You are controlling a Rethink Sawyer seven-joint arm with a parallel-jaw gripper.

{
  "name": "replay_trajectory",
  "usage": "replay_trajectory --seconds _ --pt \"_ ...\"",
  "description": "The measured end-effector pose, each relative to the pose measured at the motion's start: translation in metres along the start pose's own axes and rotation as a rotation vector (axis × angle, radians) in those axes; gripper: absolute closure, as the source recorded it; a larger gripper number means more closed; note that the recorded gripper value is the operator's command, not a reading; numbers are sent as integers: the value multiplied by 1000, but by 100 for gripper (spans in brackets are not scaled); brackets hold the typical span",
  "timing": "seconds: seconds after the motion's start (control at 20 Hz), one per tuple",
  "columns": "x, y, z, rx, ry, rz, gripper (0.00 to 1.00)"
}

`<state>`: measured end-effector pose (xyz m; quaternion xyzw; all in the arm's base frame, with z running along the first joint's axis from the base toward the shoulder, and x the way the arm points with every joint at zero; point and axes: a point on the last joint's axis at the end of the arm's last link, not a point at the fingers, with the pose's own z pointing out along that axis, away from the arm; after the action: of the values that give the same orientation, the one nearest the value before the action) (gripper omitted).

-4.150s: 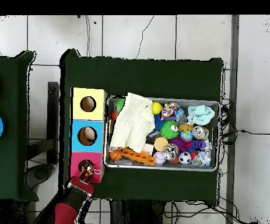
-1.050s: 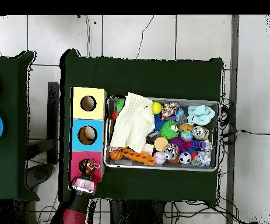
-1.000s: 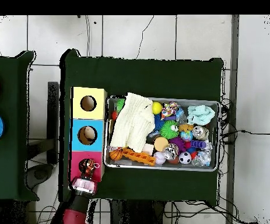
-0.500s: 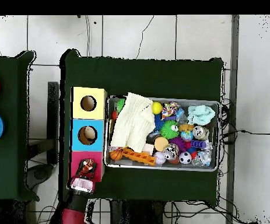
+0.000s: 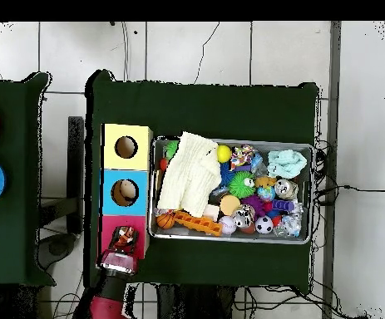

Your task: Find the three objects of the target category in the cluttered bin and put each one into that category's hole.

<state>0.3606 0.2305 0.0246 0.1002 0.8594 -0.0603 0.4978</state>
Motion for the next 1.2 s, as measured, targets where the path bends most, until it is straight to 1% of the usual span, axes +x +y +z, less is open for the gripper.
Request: replay_trajectory --seconds 0.45,0.9,1.2 --pt "-3 -5 1 -34 15 30 0" --pt "-9 -10 1 -65 45 63 0" --pt "-12 -13 1 -77 64 86 0"
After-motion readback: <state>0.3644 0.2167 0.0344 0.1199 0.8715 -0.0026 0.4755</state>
